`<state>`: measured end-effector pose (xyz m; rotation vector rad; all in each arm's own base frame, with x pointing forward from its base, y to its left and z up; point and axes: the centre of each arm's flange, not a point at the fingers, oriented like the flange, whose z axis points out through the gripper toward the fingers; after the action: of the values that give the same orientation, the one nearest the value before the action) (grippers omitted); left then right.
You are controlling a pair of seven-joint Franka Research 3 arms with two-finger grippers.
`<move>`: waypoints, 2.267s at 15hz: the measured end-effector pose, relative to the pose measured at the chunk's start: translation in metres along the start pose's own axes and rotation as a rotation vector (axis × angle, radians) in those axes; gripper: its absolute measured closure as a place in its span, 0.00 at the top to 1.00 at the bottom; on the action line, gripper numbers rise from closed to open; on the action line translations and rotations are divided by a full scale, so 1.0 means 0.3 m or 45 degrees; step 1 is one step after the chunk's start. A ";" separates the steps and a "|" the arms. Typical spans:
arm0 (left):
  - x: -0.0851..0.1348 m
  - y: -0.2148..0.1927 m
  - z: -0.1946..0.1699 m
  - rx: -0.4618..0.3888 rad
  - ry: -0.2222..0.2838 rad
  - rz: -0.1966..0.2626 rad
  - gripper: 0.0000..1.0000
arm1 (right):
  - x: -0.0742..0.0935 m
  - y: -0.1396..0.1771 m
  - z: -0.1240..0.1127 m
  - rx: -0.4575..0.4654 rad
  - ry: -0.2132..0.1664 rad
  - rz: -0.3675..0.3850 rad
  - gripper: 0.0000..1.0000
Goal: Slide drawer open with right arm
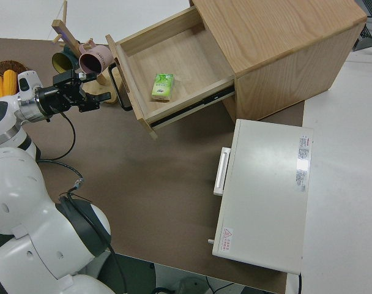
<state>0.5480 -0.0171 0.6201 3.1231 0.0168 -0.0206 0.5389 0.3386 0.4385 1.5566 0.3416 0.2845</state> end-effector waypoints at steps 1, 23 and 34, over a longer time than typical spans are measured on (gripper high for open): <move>0.000 0.000 0.000 0.000 0.000 0.000 1.00 | 0.000 0.000 0.002 -0.001 -0.001 -0.001 1.00; 0.000 0.000 0.000 0.000 0.000 0.000 1.00 | -0.027 0.272 -0.100 0.734 0.004 0.087 1.00; 0.000 0.000 0.000 0.000 0.000 0.000 1.00 | -0.235 0.689 0.521 1.792 -0.069 0.237 1.00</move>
<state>0.5480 -0.0171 0.6201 3.1231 0.0169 -0.0206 0.5424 0.1668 0.6449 2.9840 0.3663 0.1191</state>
